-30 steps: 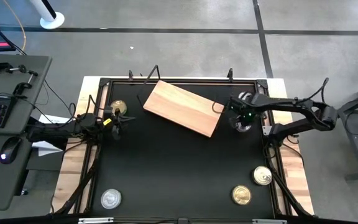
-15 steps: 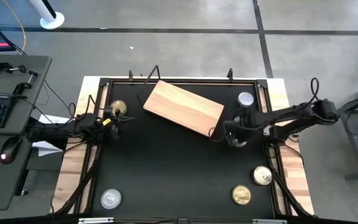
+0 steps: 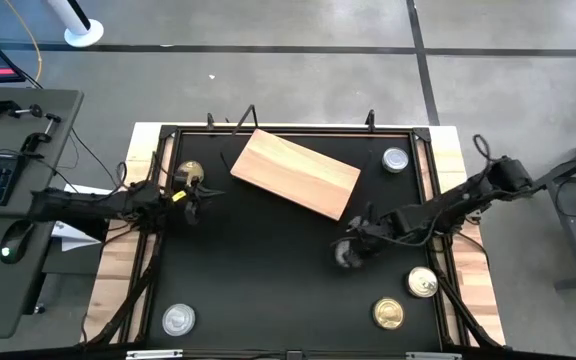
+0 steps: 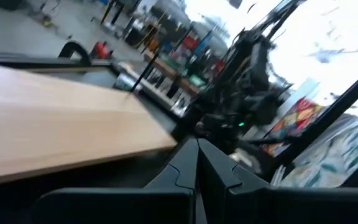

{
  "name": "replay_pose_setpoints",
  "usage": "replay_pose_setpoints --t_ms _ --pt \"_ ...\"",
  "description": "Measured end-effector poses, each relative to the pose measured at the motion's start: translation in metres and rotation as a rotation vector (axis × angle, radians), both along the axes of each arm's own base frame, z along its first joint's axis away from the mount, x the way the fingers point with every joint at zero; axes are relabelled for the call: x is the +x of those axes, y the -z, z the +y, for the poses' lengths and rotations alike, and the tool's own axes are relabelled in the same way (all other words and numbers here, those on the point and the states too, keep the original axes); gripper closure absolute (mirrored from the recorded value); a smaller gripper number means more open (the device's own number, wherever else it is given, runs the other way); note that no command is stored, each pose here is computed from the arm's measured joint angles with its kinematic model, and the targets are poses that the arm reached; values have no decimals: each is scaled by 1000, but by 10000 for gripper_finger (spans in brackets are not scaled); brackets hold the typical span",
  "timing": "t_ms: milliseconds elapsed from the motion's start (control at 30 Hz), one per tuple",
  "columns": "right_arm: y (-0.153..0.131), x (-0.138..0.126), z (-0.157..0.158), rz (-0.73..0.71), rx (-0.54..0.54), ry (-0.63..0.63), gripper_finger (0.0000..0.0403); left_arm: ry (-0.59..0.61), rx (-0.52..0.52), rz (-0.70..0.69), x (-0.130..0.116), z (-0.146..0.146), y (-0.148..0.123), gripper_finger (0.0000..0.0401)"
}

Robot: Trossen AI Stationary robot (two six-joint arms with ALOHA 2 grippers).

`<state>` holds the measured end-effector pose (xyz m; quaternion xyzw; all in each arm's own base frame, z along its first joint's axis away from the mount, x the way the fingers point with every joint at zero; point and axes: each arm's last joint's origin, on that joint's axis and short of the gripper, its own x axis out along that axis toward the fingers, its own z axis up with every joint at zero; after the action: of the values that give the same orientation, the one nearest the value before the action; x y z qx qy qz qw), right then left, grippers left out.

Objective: Stack canned seafood by type on shelf
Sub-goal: Put the red tuna can on the shelf

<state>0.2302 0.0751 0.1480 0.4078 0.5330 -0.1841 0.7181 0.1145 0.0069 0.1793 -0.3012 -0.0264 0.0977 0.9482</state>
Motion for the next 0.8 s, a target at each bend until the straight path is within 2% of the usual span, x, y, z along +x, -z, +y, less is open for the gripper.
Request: replay_pose_setpoints --t_ms 167,300,400,500,633,800 --pt "13 33 -1 -234 -60 -91 403 69 86 99 24 -2 -15 401" --pt "16 60 -12 -421 -147 -134 403 135 172 215 55 -5 -26 401" --pt "8 80 -19 -485 -240 -229 403 181 238 302 83 -10 -29 401" --pt "-17 98 -20 -589 -311 -349 403 222 286 357 110 -15 -32 401" --pt "-37 100 -14 -594 -301 -452 403 283 280 381 135 -19 -34 401" --pt "-52 82 -6 -533 -378 -544 403 308 250 418 148 -22 -27 401"
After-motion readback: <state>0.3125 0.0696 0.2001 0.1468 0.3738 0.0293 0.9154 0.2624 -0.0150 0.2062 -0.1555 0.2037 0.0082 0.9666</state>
